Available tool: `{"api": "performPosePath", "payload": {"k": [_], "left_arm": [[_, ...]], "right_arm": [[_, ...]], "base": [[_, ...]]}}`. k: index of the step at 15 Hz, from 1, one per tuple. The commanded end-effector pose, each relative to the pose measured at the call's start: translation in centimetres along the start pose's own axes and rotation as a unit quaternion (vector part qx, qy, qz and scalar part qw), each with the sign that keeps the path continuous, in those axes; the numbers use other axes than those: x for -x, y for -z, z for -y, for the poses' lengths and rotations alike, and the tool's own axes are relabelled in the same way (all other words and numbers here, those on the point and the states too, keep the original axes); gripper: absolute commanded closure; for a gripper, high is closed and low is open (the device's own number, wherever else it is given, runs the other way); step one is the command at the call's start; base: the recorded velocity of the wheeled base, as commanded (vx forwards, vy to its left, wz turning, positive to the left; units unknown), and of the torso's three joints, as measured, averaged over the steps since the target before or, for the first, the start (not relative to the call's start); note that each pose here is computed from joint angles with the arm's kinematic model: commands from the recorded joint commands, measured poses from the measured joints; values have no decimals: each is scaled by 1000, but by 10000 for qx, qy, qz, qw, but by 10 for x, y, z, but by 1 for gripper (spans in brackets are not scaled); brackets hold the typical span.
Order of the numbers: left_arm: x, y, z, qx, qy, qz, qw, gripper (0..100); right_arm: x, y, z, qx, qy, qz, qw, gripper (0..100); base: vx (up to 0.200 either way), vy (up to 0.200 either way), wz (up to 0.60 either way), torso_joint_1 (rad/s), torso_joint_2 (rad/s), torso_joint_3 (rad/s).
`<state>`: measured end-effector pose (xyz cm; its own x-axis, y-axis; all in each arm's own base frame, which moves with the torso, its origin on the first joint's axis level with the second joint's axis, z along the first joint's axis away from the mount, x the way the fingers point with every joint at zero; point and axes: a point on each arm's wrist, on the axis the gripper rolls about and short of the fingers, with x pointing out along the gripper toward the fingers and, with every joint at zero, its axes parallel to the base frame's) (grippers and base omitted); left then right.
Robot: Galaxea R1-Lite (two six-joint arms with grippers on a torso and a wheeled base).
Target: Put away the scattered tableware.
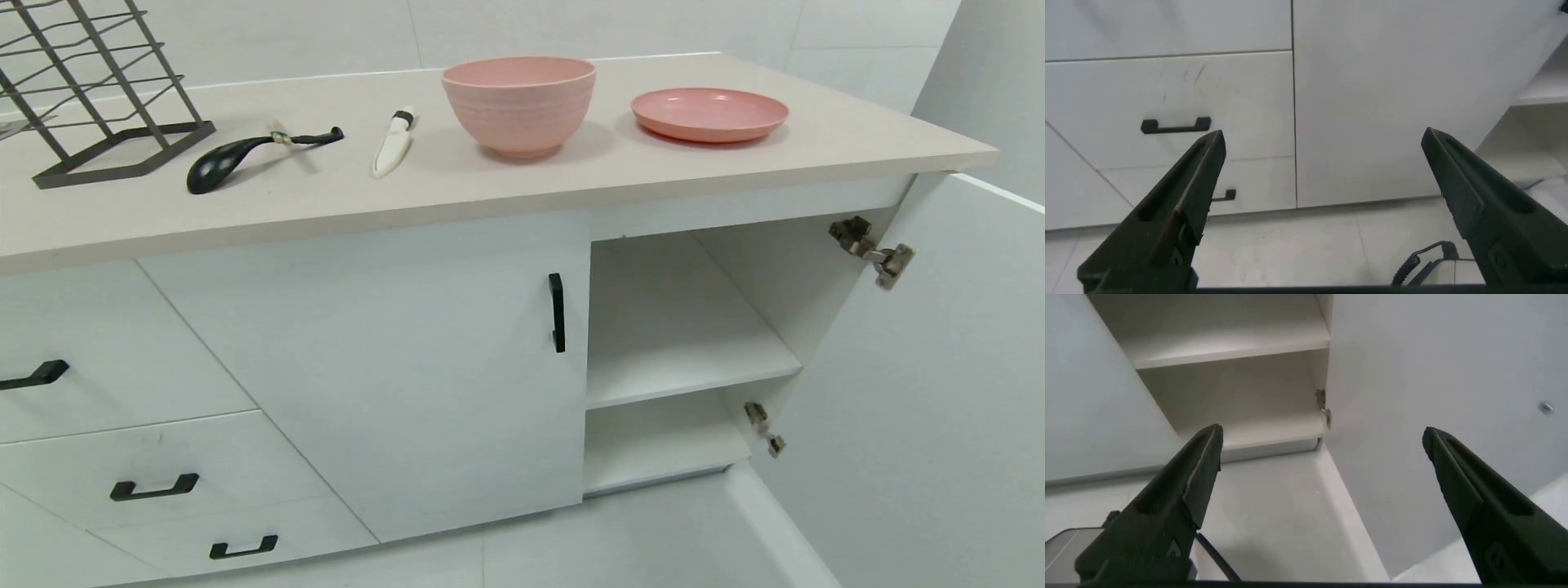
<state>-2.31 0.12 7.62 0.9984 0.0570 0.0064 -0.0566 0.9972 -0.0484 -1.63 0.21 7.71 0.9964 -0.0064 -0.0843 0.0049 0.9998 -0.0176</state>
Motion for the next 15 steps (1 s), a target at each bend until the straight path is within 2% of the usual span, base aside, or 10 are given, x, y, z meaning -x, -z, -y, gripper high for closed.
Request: {"api": "performPosePath", "payload": {"k": [1,10,15], "left_arm": [[0,0,0,5,1,-9,10000,0],[0,0,0,-3,-7,-9,10000,0],[0,0,0,5,-7,-9,10000,0]], "right_arm": [[0,0,0,-10,5,-7,10000,0],[0,0,0,-18,28,-15,10000,0],[0,0,0,-26,28,-15,10000,0]], "base": [[0,0,0,0,0,0],[0,0,0,7,-12,-3],[0,0,0,218,-125,-113]]}}
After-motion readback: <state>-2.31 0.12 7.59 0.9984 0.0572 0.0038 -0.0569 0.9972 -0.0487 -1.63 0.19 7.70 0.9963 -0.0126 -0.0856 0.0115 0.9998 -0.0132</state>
